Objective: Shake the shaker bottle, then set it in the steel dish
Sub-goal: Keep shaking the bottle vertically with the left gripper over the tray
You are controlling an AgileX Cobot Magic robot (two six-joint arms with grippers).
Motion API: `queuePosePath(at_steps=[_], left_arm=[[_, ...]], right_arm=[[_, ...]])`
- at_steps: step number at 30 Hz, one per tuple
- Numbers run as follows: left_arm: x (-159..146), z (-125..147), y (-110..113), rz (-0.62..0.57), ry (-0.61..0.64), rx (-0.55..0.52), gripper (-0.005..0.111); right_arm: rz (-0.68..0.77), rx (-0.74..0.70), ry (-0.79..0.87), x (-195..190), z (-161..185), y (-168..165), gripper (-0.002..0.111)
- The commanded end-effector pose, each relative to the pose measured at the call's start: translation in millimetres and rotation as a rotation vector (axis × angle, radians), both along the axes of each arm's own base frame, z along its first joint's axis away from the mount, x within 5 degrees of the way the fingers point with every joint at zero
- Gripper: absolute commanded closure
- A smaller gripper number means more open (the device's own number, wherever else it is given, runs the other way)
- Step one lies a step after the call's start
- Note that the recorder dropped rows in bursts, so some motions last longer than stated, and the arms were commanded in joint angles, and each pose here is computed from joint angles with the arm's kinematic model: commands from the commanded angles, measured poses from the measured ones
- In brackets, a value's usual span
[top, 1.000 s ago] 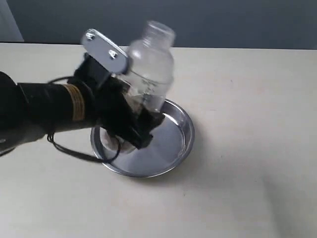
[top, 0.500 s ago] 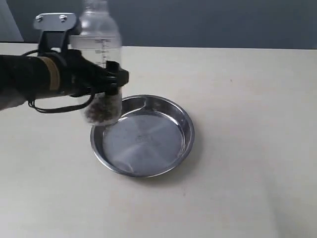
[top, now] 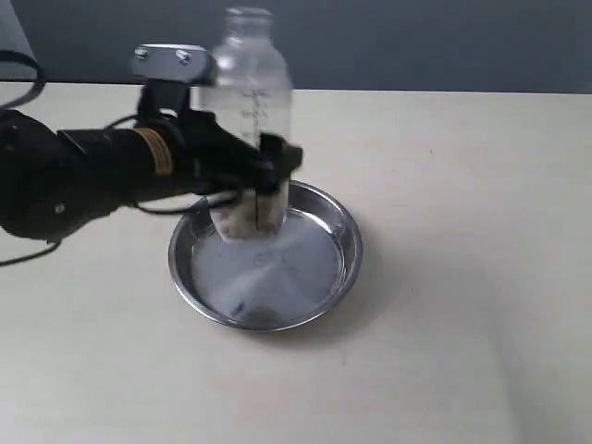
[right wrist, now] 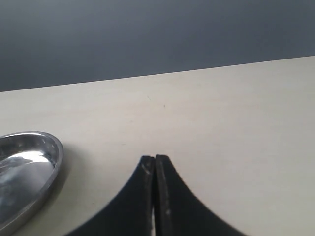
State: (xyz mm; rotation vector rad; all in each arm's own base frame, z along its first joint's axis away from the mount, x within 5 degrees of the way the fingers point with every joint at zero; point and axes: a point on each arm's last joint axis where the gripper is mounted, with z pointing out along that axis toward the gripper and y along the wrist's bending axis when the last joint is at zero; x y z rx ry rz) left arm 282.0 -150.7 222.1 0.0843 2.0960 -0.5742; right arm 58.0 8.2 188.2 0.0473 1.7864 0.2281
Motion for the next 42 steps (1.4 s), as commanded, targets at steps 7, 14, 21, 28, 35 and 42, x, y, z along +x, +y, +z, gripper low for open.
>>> queuePosePath(at_steps=[7,14,21,28,35,42], left_arm=[[-22.6,-11.6,-36.3,-0.275,0.003,0.247,0.106],[11.1,2.9,7.9,-0.001,0.034,-0.018,0.106],[16.6,3.9,27.8,0.078,0.086,0.050,0.106],[-22.2,-6.1,-14.8,-0.272,-0.020,0.332,0.106],[-19.6,98.0,-12.6,-0.281,-0.398,0.003,0.106],[-20.4,15.0,-25.1,-0.310,-0.121,0.192,0.106]], right_arm=[[0.002,-0.008,-0.008,0.5,0.5,0.0,0.109],[0.002,-0.008,-0.007,0.5,0.4,0.0,0.109],[0.002,-0.008,-0.007,0.5,0.4,0.0,0.109],[0.002,-0.008,-0.007,0.5,0.4,0.0,0.109],[0.002,-0.008,-0.009,0.5,0.6,0.0,0.109],[0.002,-0.004,-0.011,0.5,0.7,0.0,0.109]])
